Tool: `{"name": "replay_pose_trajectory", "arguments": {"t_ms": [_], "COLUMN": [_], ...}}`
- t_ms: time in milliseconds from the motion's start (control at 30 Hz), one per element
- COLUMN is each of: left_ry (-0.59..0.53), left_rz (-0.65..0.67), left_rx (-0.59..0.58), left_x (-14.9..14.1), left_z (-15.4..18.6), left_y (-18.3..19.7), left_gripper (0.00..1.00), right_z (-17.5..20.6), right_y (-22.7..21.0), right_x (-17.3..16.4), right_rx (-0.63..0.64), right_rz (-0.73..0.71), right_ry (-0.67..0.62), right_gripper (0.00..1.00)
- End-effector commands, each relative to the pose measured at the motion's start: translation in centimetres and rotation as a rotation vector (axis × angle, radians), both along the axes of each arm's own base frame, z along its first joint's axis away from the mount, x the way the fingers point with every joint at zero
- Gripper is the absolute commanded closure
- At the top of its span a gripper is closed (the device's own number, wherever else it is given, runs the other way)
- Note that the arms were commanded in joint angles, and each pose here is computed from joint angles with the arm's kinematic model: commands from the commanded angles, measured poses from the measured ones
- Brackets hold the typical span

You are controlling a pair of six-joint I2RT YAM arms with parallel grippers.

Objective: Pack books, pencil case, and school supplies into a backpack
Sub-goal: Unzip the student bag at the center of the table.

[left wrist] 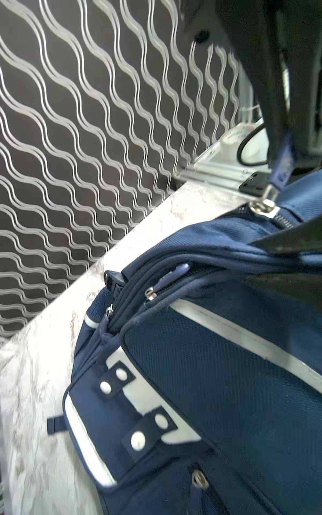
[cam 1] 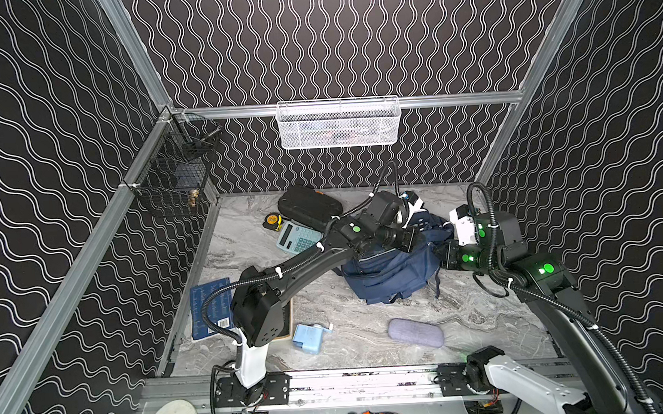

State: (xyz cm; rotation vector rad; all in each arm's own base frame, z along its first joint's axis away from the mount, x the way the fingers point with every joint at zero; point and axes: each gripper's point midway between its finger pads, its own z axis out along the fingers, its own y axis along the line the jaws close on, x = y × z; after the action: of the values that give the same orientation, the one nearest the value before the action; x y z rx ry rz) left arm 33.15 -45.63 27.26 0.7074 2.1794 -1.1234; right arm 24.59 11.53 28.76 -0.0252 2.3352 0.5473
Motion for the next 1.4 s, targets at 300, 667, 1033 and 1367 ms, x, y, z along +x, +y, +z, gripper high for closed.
{"name": "replay_pose_trajectory", "arguments": {"t_ms": [300, 667, 1033, 1367], "left_ry": [0.061, 0.058, 0.057, -0.167], "left_rz": [-0.108, 0.027, 0.303, 0.31], "left_rx": [-0.147, -0.282, -0.293, -0.322], "left_x": [-0.1, 3.4, 8.0, 8.9], "left_z": [2.9, 7.6, 7.3, 9.8], "left_y": [-2.5, -2.7, -2.5, 5.1], "left_gripper": [1.0, 1.0, 1.0, 0.28], "right_z": [1.0, 0.2, 1.1, -0.9], "right_y": [4.2, 5.2, 7.1, 0.3], "right_x": [-1.7, -1.3, -0.8, 0.7], "right_rx": [0.099, 0.099, 0.089, -0.125], "right_rz": [0.283, 0.307, 0.324, 0.016], "right_ry": [-0.037, -0.002, -0.03, -0.077], "right_gripper": [1.0, 1.0, 1.0, 1.0]}}
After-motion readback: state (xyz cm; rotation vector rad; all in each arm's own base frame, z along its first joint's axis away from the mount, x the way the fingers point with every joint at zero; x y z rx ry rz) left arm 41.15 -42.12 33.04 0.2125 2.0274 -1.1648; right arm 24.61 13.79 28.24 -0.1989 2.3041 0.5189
